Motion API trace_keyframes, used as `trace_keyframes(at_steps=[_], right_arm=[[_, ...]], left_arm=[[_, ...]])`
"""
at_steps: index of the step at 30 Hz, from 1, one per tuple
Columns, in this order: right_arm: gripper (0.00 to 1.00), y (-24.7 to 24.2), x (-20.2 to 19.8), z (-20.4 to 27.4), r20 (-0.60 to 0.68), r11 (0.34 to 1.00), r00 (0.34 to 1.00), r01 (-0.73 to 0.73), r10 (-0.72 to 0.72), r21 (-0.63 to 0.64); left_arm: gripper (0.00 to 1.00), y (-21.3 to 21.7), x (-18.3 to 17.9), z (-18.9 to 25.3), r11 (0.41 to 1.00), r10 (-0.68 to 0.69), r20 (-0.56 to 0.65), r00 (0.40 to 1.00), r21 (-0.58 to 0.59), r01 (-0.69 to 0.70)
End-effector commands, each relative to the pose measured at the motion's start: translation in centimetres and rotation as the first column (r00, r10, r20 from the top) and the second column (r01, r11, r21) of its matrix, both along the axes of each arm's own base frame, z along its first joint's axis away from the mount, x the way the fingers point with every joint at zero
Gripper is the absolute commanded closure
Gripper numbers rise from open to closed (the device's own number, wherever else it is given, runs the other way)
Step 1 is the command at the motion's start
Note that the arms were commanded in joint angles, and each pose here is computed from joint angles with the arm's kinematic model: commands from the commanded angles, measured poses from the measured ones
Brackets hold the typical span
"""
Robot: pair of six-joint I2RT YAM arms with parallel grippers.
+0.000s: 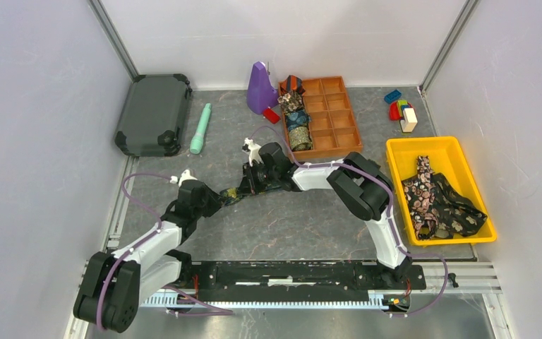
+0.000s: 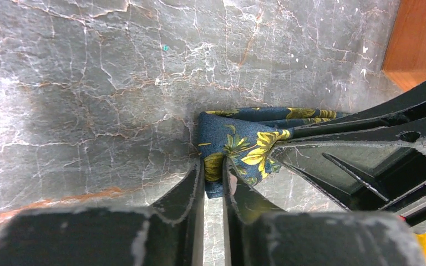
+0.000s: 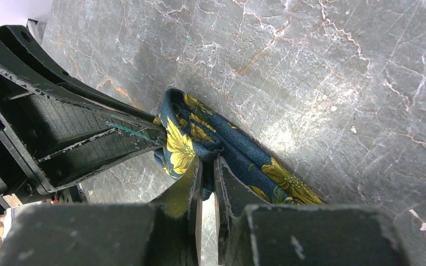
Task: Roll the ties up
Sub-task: Roll the tie at the center of the board.
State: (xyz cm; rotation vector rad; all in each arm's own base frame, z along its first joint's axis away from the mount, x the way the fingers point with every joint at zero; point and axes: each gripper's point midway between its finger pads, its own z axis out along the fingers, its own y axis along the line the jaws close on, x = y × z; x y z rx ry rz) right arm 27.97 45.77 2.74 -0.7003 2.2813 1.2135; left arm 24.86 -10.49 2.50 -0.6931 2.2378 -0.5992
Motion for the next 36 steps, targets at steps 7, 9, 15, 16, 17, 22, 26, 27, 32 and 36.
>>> trace_keyframes(at_steps=[7, 9, 15, 16, 17, 22, 26, 27, 32, 36], right_arm=[[0.61, 0.1, 1.0, 0.4, 0.058, 0.996, 0.998, -0.011, 0.016, -0.088], [0.56, 0.3, 1.7, 2.2, 0.096, 0.997, 0.995, -0.003, 0.011, -0.082], [0.55, 0.9, 2.6, 6.7, 0.184, 0.999, 0.983, -0.016, 0.023, -0.042], [0.55, 0.8, 2.6, 6.8, 0.193, 0.999, 0.981, -0.022, 0.03, -0.045], [0.55, 0.8, 2.6, 6.9, 0.203, 0.998, 0.978, -0.028, 0.037, -0.048], [0.6, 0.3, 2.6, 5.1, 0.224, 0.993, 0.972, -0.056, 0.077, -0.099], [0.64, 0.0, 1.8, 3.3, 0.196, 0.99, 0.974, -0.089, 0.11, -0.113], [0.65, -0.1, 1.6, 2.9, 0.192, 0.989, 0.975, -0.092, 0.113, -0.115], [0.68, -0.6, 0.7, 2.1, 0.178, 0.99, 0.977, -0.101, 0.118, -0.102], [0.69, 0.1, 0.0, 3.3, 0.189, 0.992, 0.974, -0.118, 0.122, -0.035]], left_arm=[[0.91, 0.9, -0.5, 1.3, 0.996, -0.015, -0.038, 0.999, 0.082, 0.018], [0.92, 1.6, -0.7, 1.7, 0.992, -0.006, -0.049, 0.999, 0.123, 0.012], [0.92, 3.1, -1.3, 2.8, 0.976, 0.01, -0.108, 0.994, 0.219, 0.014], [0.92, 3.2, -1.3, 3.0, 0.973, 0.007, -0.115, 0.993, 0.231, 0.02], [0.92, 3.5, -1.4, 3.2, 0.969, 0.015, -0.125, 0.992, 0.247, 0.016], [0.93, 4.3, -1.3, 4.2, 0.953, 0.036, -0.155, 0.987, 0.301, 0.013], [0.93, 4.3, -1.2, 4.2, 0.944, 0.022, -0.191, 0.981, 0.326, 0.042], [0.93, 4.2, -1.2, 4.1, 0.942, 0.016, -0.203, 0.979, 0.331, 0.053], [0.93, 3.9, -1.1, 4.5, 0.919, 0.004, -0.237, 0.971, 0.383, 0.09], [0.93, 3.9, -1.0, 4.9, 0.894, 0.002, -0.253, 0.967, 0.433, 0.112]])
